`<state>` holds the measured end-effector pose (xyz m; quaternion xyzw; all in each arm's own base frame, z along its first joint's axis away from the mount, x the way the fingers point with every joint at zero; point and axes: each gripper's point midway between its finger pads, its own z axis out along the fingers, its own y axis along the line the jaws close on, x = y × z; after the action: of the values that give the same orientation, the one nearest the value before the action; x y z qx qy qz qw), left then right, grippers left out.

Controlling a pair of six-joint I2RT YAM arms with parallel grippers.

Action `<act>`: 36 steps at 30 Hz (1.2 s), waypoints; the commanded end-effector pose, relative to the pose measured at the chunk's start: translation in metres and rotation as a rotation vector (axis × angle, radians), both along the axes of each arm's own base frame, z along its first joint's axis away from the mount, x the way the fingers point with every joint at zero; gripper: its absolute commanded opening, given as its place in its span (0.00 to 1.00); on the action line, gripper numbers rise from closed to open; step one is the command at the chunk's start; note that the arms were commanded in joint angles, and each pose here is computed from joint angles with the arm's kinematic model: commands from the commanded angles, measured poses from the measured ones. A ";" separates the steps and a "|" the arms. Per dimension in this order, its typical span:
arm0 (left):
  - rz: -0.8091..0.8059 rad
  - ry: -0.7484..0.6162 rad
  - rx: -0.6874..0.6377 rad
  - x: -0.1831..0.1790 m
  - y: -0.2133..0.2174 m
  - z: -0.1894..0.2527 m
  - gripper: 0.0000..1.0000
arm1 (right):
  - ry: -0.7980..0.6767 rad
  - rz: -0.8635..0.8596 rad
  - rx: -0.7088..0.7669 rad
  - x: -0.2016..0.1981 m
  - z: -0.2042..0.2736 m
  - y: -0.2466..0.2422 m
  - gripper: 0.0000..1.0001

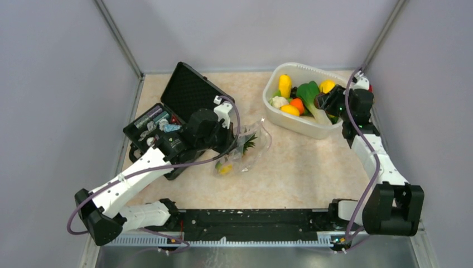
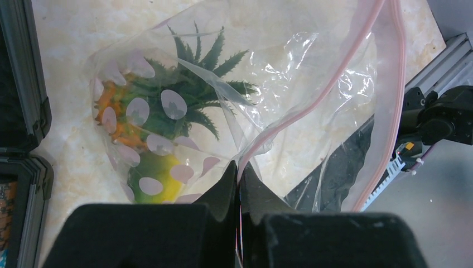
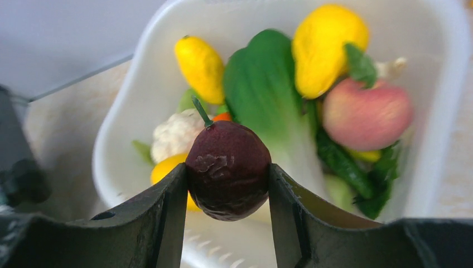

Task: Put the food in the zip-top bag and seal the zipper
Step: Pick up the fake fruit from the bin, then place the fake fruit in the zipper food storage bag.

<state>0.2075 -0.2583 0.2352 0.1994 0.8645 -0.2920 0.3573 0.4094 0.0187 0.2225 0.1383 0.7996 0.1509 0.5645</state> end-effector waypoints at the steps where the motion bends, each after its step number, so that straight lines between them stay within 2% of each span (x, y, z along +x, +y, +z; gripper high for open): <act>1: -0.015 -0.096 -0.036 0.017 -0.012 0.029 0.00 | -0.194 0.174 0.196 -0.029 0.058 0.042 0.00; 3: 0.008 -0.110 -0.021 0.023 -0.010 0.033 0.00 | -0.267 0.233 0.225 -0.046 0.079 0.055 0.00; 7: 0.010 -0.103 -0.052 0.028 -0.019 0.032 0.00 | -0.324 0.375 0.263 -0.081 0.108 0.083 0.00; 12: 0.028 -0.117 -0.155 0.029 -0.028 0.038 0.00 | -0.352 0.582 0.311 -0.144 0.121 0.135 0.00; 18: 0.051 -0.107 -0.150 0.030 -0.026 0.044 0.00 | -0.454 0.794 0.346 -0.203 0.138 0.167 0.00; 22: 0.080 -0.102 -0.164 0.033 -0.026 0.042 0.00 | -0.458 0.908 0.346 -0.218 0.138 0.183 0.00; 32: 0.050 -0.082 -0.180 0.025 -0.037 0.038 0.00 | -0.488 0.891 0.214 -0.216 0.120 0.230 0.00; 36: 0.051 -0.097 -0.188 0.025 -0.037 0.044 0.00 | -0.421 0.865 0.135 -0.205 0.107 0.245 0.00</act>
<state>0.2279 -0.2911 0.2573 0.1643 0.8411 -0.3333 0.3929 0.1812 0.2611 0.3172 -0.2098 0.6372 0.5063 0.5418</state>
